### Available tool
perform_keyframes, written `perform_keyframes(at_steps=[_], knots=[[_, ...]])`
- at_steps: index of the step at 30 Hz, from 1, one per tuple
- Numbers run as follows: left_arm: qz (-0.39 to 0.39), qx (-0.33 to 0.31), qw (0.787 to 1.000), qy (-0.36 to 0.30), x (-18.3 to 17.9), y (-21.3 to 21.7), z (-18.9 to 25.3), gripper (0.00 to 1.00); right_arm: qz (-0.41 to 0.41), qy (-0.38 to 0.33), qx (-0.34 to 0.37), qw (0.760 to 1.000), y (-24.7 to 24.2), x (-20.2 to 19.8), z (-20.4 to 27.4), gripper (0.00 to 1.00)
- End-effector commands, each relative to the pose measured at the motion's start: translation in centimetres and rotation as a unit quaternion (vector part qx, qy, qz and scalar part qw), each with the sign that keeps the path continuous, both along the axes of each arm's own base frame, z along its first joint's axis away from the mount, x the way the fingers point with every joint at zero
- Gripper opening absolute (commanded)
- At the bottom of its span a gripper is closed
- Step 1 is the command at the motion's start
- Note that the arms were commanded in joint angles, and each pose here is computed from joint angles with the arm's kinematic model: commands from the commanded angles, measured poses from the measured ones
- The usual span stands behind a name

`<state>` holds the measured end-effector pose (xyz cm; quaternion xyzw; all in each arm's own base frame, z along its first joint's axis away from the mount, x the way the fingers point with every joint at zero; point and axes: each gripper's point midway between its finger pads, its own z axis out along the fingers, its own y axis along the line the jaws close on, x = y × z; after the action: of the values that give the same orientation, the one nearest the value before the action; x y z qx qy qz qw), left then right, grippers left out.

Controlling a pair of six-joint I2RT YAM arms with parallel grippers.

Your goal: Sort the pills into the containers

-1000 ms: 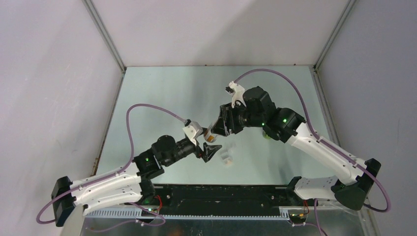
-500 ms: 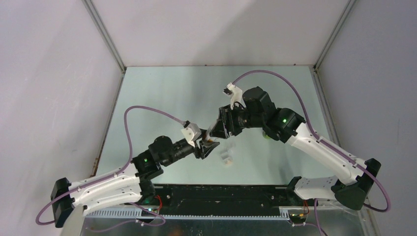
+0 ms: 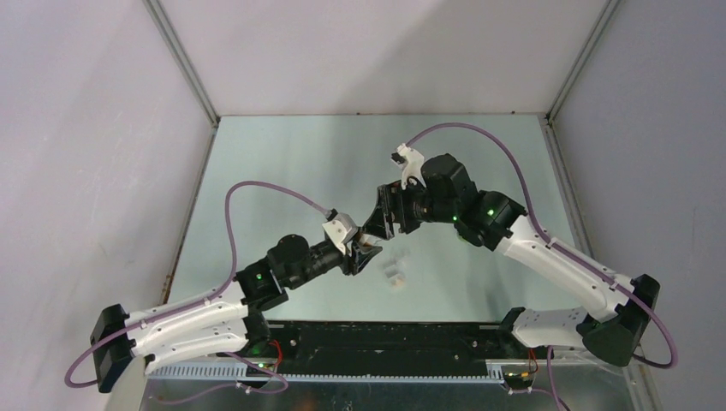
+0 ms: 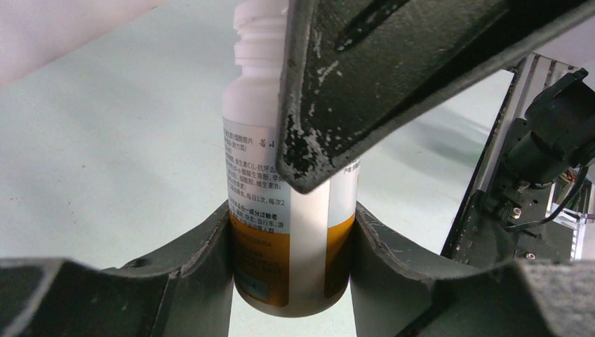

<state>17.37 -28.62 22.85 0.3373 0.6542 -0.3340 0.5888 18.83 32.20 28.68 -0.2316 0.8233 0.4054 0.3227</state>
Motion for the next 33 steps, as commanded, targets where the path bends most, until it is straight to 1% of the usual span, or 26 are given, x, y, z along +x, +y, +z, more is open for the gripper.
perform_keyframes(at_steps=[1, 5, 9, 11, 12, 13, 14, 15, 17, 21, 27, 33], knots=[[0.007, -0.031, 0.999, -0.02, 0.2, 0.0, 2.5, 0.0, -0.029, -0.044, 0.044, 0.998, -0.6, 1.3, 2.6, 0.78], [0.007, -0.034, 0.999, -0.021, 0.1, 0.1, 2.5, 0.0, -0.04, -0.045, 0.054, 0.997, -1.1, 1.6, 3.1, 0.76], [0.005, -0.032, 0.999, -0.021, 0.1, 0.1, 2.3, 0.0, -0.046, -0.05, 0.06, 0.996, -1.4, 1.6, 3.5, 0.69], [0.004, -0.032, 0.999, -0.02, 0.0, 0.1, 2.2, 0.0, -0.044, -0.051, 0.065, 0.996, -1.4, 1.4, 3.6, 0.64], [0.003, -0.032, 0.999, -0.02, 0.0, 0.1, 2.2, 0.0, -0.041, -0.053, 0.07, 0.995, -1.4, 1.3, 3.8, 0.58], [0.002, -0.033, 0.999, -0.019, 0.0, 0.0, 2.2, 0.0, -0.039, -0.053, 0.071, 0.995, -1.4, 1.2, 3.9, 0.55], [0.002, -0.033, 0.999, -0.019, 0.0, 0.0, 2.2, 0.0, -0.037, -0.051, 0.073, 0.995, -1.4, 1.1, 3.9, 0.49], [0.001, -0.034, 0.999, -0.02, 0.0, 0.0, 2.3, 0.0, -0.036, -0.05, 0.074, 0.995, -1.3, 1.0, 3.9, 0.46], [0.002, -0.035, 0.999, -0.021, 0.0, 0.0, 2.4, 0.0, -0.033, -0.046, 0.075, 0.996, -1.3, 0.9, 3.9, 0.38], [0.003, -0.035, 0.999, -0.022, 0.0, 0.1, 2.5, 0.0, -0.025, -0.04, 0.083, 0.995, -1.2, 0.5, 4.1, 0.3], [0.002, -0.035, 0.999, -0.021, 0.0, 0.1, 2.2, 0.0, 0.006, -0.022, 0.123, 0.992, -1.1, -0.6, 5.3, 0.25], [-0.001, -0.035, 0.999, -0.022, -0.1, 0.0, 2.0, 0.0, 0.041, -0.003, 0.155, 0.987, -1.1, -1.7, 6.4, 0.23]])
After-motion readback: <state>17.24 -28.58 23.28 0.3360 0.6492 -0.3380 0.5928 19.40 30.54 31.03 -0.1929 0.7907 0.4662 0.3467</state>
